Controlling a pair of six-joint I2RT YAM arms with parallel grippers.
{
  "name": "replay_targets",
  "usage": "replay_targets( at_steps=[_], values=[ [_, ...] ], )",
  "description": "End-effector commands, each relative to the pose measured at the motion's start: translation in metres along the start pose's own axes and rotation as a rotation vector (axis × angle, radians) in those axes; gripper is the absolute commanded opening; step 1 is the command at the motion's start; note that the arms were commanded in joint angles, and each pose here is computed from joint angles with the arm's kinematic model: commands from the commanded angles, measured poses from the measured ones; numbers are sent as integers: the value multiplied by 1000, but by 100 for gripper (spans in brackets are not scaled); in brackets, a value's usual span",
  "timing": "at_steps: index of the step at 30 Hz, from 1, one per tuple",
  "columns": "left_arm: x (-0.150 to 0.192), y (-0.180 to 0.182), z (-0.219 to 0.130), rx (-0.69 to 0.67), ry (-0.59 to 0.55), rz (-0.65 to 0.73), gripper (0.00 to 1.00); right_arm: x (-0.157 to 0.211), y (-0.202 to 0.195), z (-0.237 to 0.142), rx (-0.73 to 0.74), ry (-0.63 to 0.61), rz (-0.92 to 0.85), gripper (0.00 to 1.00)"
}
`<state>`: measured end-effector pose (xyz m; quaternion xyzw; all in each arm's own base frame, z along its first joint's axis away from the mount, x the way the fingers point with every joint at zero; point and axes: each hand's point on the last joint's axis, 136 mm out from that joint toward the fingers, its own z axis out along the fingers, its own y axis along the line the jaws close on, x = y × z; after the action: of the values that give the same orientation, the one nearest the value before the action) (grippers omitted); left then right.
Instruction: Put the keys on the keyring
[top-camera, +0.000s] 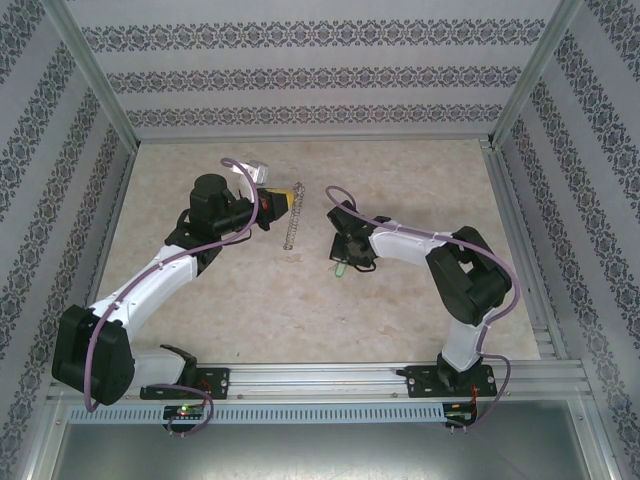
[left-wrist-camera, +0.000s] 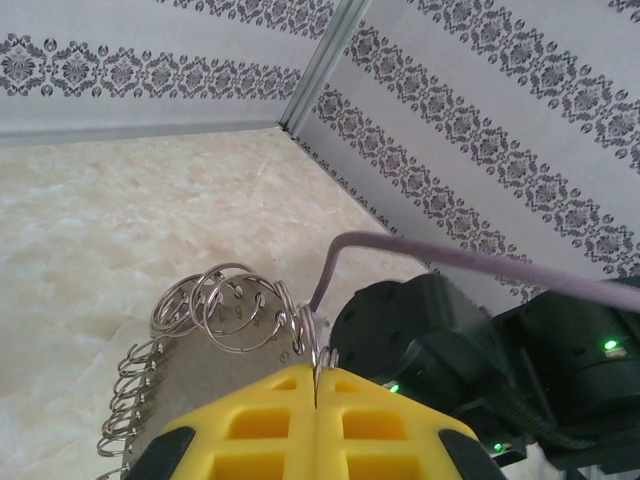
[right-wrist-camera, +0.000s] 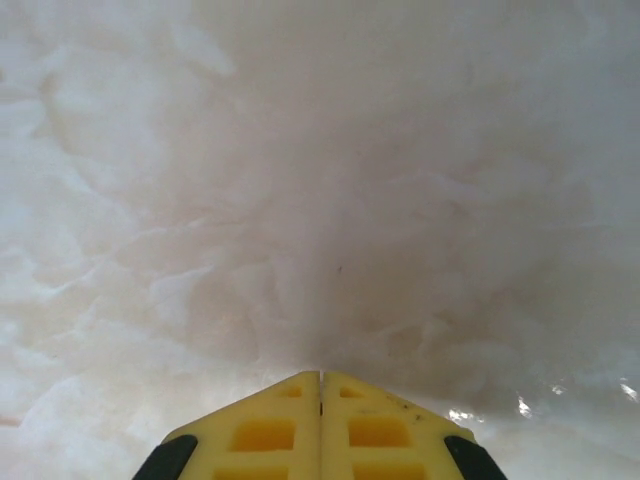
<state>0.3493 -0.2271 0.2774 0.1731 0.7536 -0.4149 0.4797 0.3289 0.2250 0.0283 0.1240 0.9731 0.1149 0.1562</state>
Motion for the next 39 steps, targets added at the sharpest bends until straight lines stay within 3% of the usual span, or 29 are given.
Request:
replay_targets(
  at_steps=[1, 11, 17, 21, 29, 39],
  values=[
    [-9, -16, 2, 34, 6, 65, 0, -29, 13, -35, -111, -100, -50, 0],
    [4, -4, 19, -37, 112, 113, 0, -91, 42, -115, -563, -289, -158, 0],
    [-2, -19, 22, 38, 128, 224, 0, -116, 46, -178, -929, -409, -257, 0],
    [-2, -32, 21, 103, 131, 286, 0, -116, 45, -209, -1076, -451, -349, 0],
    [1, -54, 31, 191, 186, 333, 0, -84, 54, -249, -1239, -444, -561, 0],
    [2, -78, 33, 276, 196, 372, 0, -63, 55, -275, -1249, -505, -590, 0]
  ],
)
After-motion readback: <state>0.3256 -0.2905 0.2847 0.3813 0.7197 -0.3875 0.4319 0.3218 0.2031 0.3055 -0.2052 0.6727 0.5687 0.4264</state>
